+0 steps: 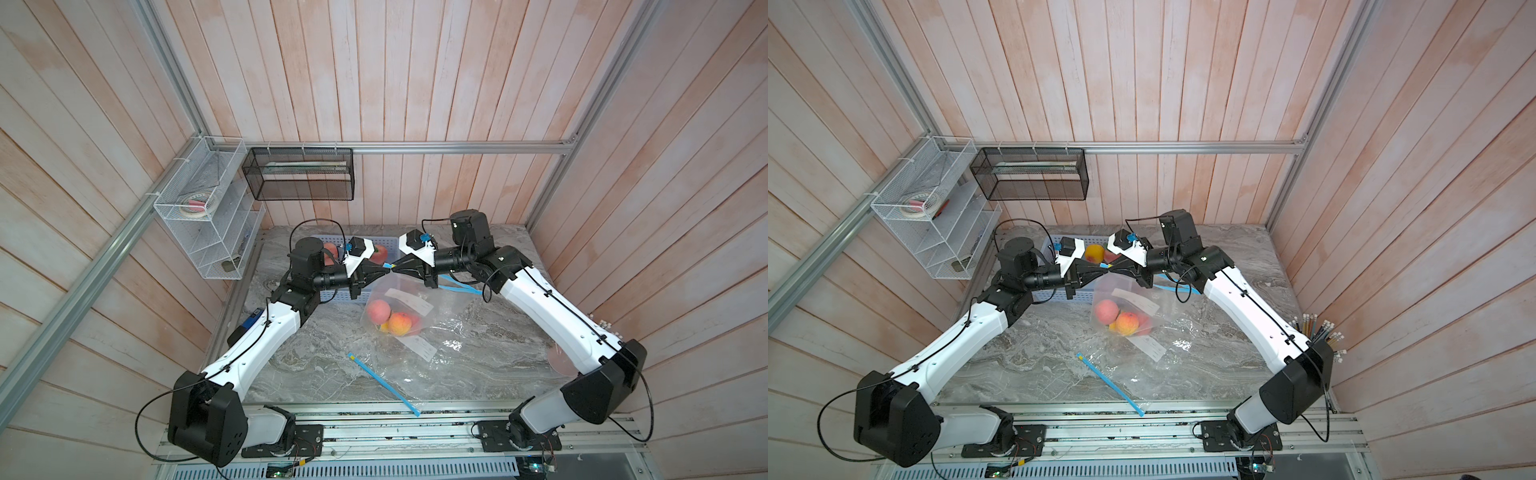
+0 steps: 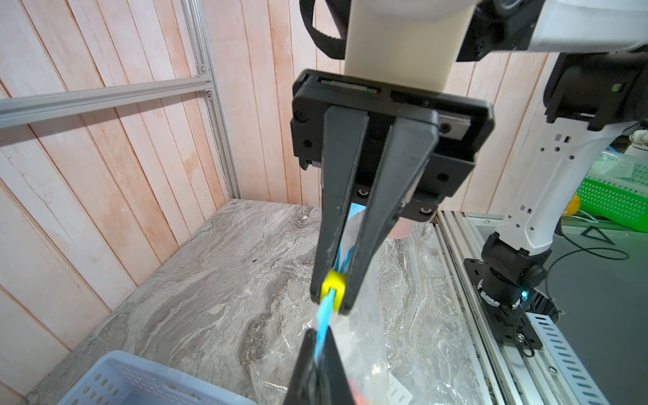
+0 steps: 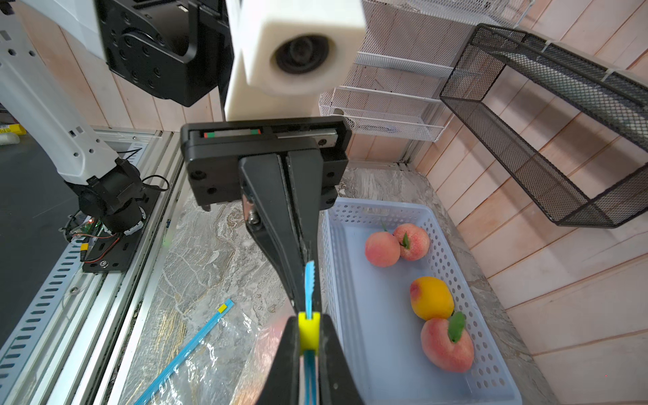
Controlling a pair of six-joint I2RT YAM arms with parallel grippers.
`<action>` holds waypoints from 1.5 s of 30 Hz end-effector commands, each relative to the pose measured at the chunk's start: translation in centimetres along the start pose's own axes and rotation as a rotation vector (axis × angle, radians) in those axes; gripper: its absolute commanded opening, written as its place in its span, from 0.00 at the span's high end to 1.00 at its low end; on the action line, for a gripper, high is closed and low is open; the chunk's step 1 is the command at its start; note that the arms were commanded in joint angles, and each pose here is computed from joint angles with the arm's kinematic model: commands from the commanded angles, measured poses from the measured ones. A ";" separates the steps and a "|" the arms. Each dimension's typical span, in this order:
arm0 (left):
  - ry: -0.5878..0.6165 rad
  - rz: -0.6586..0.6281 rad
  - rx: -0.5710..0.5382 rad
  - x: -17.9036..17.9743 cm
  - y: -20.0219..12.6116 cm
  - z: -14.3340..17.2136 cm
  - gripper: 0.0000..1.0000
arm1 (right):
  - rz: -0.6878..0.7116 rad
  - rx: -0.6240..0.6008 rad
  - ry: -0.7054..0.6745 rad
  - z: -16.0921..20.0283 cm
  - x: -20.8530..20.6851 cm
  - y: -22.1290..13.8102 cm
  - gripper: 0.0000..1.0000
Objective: Place the peach in a zip-top bag and seal the zipper
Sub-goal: Zip the zipper on the zipper food storage bag.
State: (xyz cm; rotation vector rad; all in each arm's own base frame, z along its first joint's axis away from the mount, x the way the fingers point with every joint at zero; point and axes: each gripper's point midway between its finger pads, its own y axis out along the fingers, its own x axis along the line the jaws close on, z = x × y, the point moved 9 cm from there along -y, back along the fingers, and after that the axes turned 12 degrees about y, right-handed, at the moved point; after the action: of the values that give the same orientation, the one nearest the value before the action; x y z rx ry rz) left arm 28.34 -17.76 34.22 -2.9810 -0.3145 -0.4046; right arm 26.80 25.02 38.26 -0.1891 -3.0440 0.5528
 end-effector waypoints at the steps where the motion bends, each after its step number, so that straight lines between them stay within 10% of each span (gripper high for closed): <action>1: 0.001 -0.071 0.000 0.4 -0.9 -0.3 1.00 | 0.054 0.009 0.028 0.3 -0.1 -1.5 0.97; 29: -0.128 -0.566 0.151 2.7 -4.1 -0.8 1.00 | 0.615 0.113 0.303 2.3 -1.4 -7.0 0.96; 45: -0.175 -0.732 0.197 3.8 -5.3 0.2 1.00 | 0.702 0.120 0.295 3.6 0.7 -10.2 0.95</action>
State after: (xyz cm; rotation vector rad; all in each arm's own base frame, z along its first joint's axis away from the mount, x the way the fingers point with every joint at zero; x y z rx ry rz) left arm 29.74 -14.35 35.82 -2.7506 -1.1285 -0.1890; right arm 24.87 16.54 39.02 -1.0645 -2.6904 0.5877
